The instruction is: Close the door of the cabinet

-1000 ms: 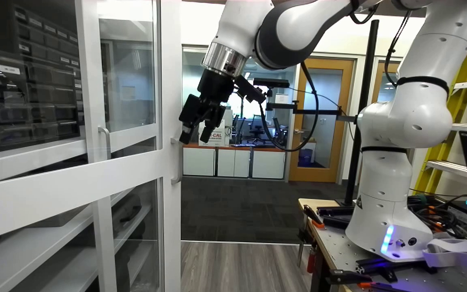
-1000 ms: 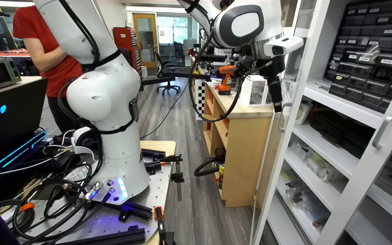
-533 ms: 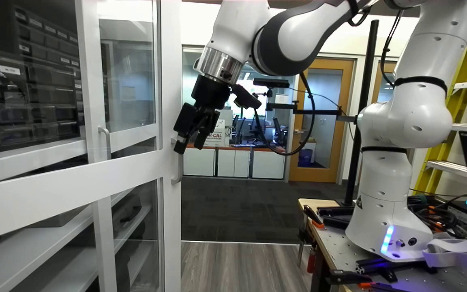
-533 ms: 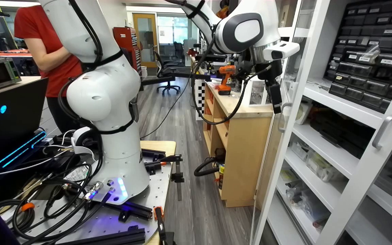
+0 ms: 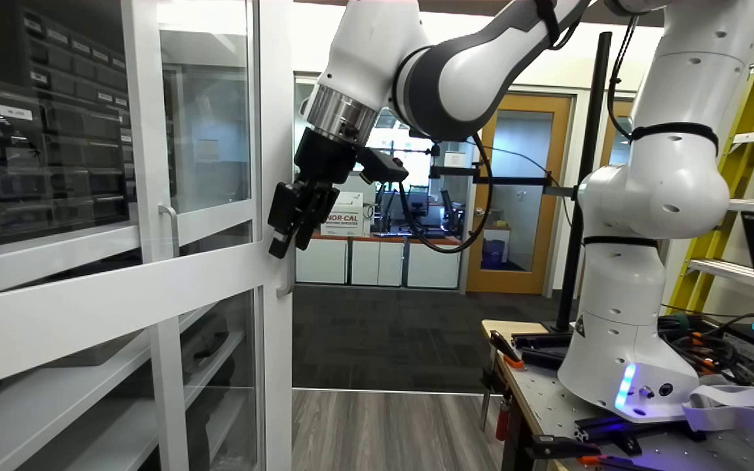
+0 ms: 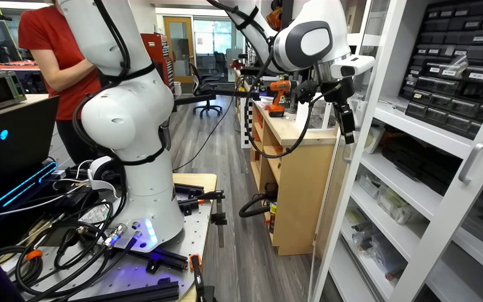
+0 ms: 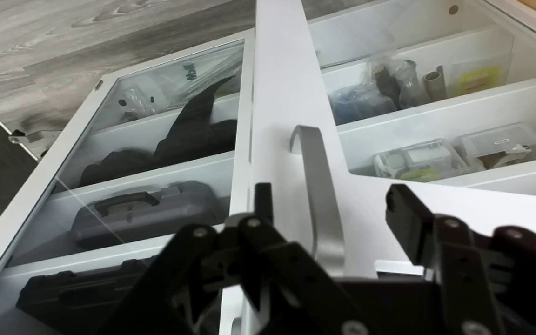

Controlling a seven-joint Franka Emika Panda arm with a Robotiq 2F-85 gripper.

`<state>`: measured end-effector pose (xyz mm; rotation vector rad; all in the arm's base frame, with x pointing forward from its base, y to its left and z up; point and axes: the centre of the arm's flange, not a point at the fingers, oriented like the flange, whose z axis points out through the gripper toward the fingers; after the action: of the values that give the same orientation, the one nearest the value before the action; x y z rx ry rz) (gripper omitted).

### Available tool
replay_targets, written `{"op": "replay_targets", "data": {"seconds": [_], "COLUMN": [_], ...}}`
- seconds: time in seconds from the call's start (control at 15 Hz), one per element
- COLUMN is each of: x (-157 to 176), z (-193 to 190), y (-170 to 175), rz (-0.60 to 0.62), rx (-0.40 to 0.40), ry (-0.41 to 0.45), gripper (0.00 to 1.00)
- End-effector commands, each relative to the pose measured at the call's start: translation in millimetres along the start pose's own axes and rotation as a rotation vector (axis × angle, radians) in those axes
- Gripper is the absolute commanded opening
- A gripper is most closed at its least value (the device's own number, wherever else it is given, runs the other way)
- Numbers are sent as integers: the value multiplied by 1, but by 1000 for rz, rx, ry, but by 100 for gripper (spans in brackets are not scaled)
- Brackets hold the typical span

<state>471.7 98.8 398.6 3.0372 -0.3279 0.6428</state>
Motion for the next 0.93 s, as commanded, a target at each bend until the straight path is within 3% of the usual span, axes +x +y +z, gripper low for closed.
{"op": "replay_targets", "data": {"seconds": [0.0, 0.33, 0.87], "x": [12, 13, 31], "z": [12, 10, 10], "y": [-2, 1, 11], "rz": [20, 5, 18], "rx": [-31, -61, -73], "ry": [41, 56, 73], "gripper": [36, 4, 5]}}
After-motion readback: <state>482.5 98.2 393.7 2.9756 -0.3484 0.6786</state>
